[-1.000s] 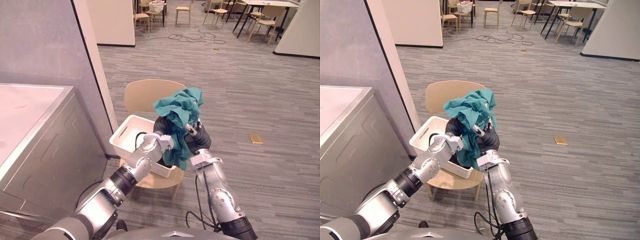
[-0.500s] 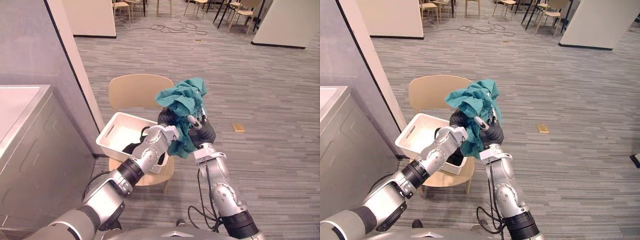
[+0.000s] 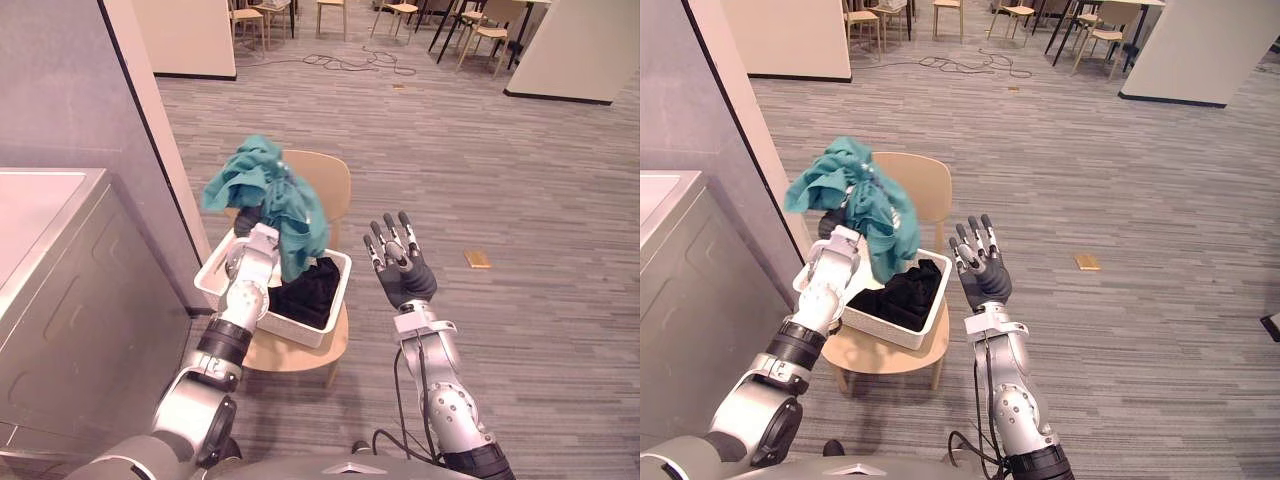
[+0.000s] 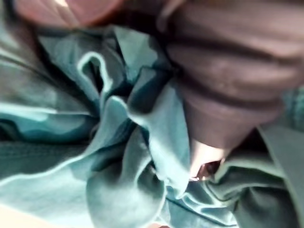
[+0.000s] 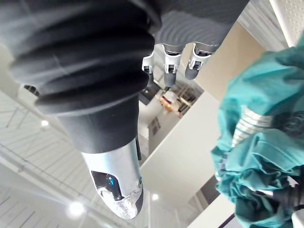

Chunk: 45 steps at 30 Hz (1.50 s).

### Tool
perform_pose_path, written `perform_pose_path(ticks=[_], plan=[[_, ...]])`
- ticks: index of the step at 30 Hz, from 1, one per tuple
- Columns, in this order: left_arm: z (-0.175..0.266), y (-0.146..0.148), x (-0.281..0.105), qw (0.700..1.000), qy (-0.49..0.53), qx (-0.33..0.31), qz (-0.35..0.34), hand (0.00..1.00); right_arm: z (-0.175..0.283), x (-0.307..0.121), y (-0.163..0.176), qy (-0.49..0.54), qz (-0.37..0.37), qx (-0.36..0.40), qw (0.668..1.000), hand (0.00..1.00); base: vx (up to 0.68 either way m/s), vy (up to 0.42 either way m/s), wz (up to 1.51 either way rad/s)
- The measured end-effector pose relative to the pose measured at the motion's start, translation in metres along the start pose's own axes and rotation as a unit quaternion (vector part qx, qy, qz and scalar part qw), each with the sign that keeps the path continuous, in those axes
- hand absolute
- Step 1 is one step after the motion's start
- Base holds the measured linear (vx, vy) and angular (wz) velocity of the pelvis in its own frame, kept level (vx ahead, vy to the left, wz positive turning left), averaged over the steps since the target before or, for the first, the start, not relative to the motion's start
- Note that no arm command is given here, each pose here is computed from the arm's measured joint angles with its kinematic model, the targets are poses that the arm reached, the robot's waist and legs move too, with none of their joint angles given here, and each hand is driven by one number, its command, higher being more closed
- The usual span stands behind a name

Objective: Pick up the laundry basket with both hands and put the clothes into the washing machine.

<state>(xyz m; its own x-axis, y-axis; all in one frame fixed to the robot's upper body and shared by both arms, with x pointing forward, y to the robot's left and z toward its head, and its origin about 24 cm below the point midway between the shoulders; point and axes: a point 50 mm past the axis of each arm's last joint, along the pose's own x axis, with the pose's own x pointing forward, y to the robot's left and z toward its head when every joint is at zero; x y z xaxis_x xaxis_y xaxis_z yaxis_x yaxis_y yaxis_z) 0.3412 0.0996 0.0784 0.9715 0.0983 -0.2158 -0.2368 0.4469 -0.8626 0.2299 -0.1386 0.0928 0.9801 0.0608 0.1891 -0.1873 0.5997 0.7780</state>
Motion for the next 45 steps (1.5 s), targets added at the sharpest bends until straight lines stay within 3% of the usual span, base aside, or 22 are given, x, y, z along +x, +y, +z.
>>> perform_pose_path(ticks=[9,12,15,20,24,29,33,36,40,45], plan=[[0.019,0.016,-0.007,0.998,-0.039,-0.052,0.022,1.00,0.006,-0.004,-0.014,-0.024,-0.044,0.009,0.999,0.00,0.00,-0.001,0.02],[0.026,0.039,-0.020,0.995,-0.056,-0.072,0.044,1.00,0.016,-0.012,-0.032,-0.053,-0.092,0.006,0.994,0.00,0.00,-0.006,0.12],[0.038,0.072,-0.038,0.991,-0.083,-0.082,0.071,1.00,0.024,-0.025,-0.071,-0.066,-0.178,-0.019,0.982,0.00,0.00,-0.009,0.08],[0.049,0.119,-0.075,0.991,-0.093,-0.035,0.086,1.00,0.031,-0.079,-0.140,-0.072,-0.353,-0.036,0.932,0.00,-0.01,-0.005,0.16],[0.038,0.151,-0.109,0.993,-0.057,0.012,0.099,1.00,0.011,-0.142,-0.190,-0.010,-0.500,-0.027,0.865,0.00,-0.02,-0.002,0.10],[0.023,0.177,-0.128,0.991,-0.018,0.021,0.127,1.00,-0.038,-0.194,-0.201,0.083,-0.579,0.025,0.811,0.00,-0.03,-0.011,0.27],[0.010,0.205,-0.149,0.980,-0.005,-0.003,0.198,1.00,-0.079,-0.230,-0.195,0.159,-0.618,0.070,0.767,0.00,-0.01,-0.001,0.28],[0.008,0.216,-0.164,0.974,-0.008,-0.019,0.227,1.00,-0.089,-0.240,-0.193,0.179,-0.625,0.079,0.756,0.00,-0.02,-0.020,0.23],[0.007,0.218,-0.175,0.970,-0.016,-0.043,0.240,1.00,-0.097,-0.225,-0.192,0.196,-0.606,0.069,0.768,0.00,-0.06,-0.061,0.36],[0.015,0.196,-0.170,0.979,-0.036,-0.066,0.192,1.00,-0.088,-0.187,-0.196,0.232,-0.536,0.004,0.812,0.00,-0.10,-0.058,0.94]])
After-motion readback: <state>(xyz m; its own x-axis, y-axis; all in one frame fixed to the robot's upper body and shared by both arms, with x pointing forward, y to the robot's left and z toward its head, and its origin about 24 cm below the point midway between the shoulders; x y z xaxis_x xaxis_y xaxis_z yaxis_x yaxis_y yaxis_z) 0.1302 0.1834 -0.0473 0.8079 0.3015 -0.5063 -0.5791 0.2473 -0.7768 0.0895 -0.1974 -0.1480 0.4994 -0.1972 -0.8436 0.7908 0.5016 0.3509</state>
